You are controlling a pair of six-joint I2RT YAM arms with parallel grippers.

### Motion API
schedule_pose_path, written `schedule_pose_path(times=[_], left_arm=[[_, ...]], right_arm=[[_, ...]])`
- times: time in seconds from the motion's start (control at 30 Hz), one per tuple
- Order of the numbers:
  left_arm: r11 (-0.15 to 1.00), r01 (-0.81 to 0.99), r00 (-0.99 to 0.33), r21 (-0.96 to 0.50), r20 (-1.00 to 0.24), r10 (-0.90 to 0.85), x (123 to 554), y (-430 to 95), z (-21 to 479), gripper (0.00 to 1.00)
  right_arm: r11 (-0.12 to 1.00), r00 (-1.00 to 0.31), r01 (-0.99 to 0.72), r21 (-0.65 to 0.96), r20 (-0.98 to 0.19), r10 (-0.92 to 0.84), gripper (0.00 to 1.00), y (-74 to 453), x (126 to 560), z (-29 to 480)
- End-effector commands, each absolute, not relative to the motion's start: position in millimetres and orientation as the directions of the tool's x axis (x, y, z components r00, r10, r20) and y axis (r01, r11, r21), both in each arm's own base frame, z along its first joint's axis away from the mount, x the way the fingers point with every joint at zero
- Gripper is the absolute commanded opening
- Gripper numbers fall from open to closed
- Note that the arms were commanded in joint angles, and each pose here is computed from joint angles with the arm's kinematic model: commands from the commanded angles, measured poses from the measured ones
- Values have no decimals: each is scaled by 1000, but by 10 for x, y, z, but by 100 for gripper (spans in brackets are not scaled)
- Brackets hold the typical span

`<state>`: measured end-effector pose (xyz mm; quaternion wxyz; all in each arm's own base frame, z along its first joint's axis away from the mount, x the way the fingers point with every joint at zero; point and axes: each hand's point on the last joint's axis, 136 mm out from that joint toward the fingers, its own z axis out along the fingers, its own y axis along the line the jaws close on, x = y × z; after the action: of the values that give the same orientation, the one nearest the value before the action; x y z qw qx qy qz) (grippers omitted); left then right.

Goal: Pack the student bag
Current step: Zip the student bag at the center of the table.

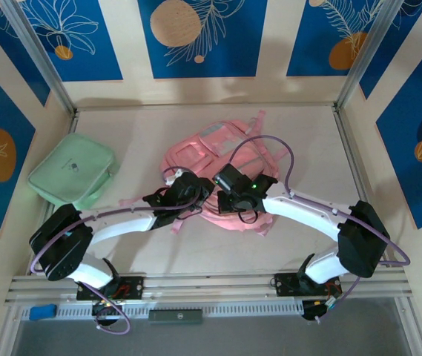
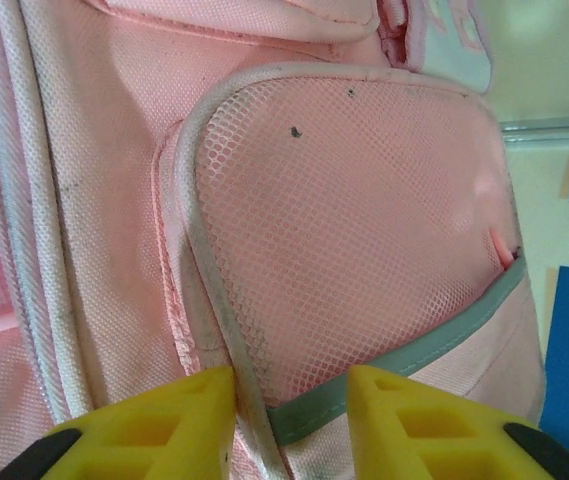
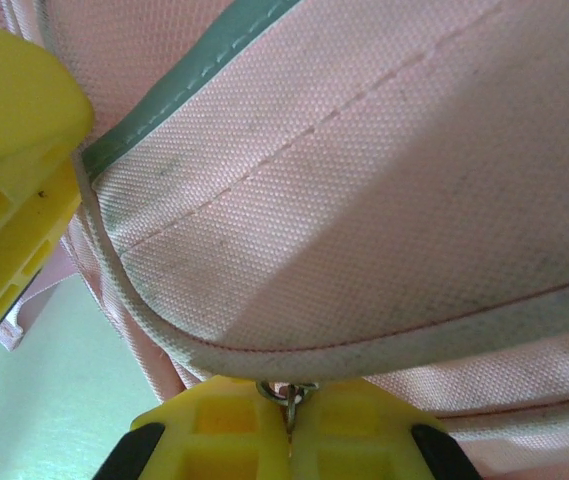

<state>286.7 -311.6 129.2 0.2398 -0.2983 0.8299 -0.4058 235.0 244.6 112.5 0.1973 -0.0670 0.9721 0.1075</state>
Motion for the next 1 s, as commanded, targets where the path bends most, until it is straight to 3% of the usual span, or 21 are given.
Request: schedule_pose_path(times=[0.0, 0.27, 0.6, 0.7, 0.8, 0.9, 0.97], left_arm=[[430, -313, -706, -847, -96, -702, 2834, -3242, 1340, 36], [408, -371, -669, -834, -64, -740, 2744, -3209, 1226, 42], [379, -405, -645, -832, -33, -764, 2731, -3325, 1229, 42], [410, -403, -621, -818, -84, -779, 2791, -3247, 1200, 34], [418, -420, -603, -805, -97, -792, 2826, -3137, 1106, 15], [438, -422, -605, -794, -113, -788, 2864, -2997, 1044, 3], [460, -417, -622, -784, -122, -773, 2888, -2903, 1026, 0]], right_arm=[[953, -911, -202, 228, -400, -97, 0, 2520, 2316, 1207], [954, -911, -194, 227, -402, -90, 0, 2514, 2338, 1187], [952, -916, -191, 240, -392, -85, 0, 2556, 2336, 1139], [956, -916, -187, 225, -390, -87, 0, 2532, 2329, 1144], [966, -918, -172, 194, -388, -85, 0, 2448, 2325, 1158], [978, -918, -150, 143, -386, -85, 0, 2312, 2321, 1194], [987, -920, -135, 90, -380, -91, 0, 2171, 2311, 1198]])
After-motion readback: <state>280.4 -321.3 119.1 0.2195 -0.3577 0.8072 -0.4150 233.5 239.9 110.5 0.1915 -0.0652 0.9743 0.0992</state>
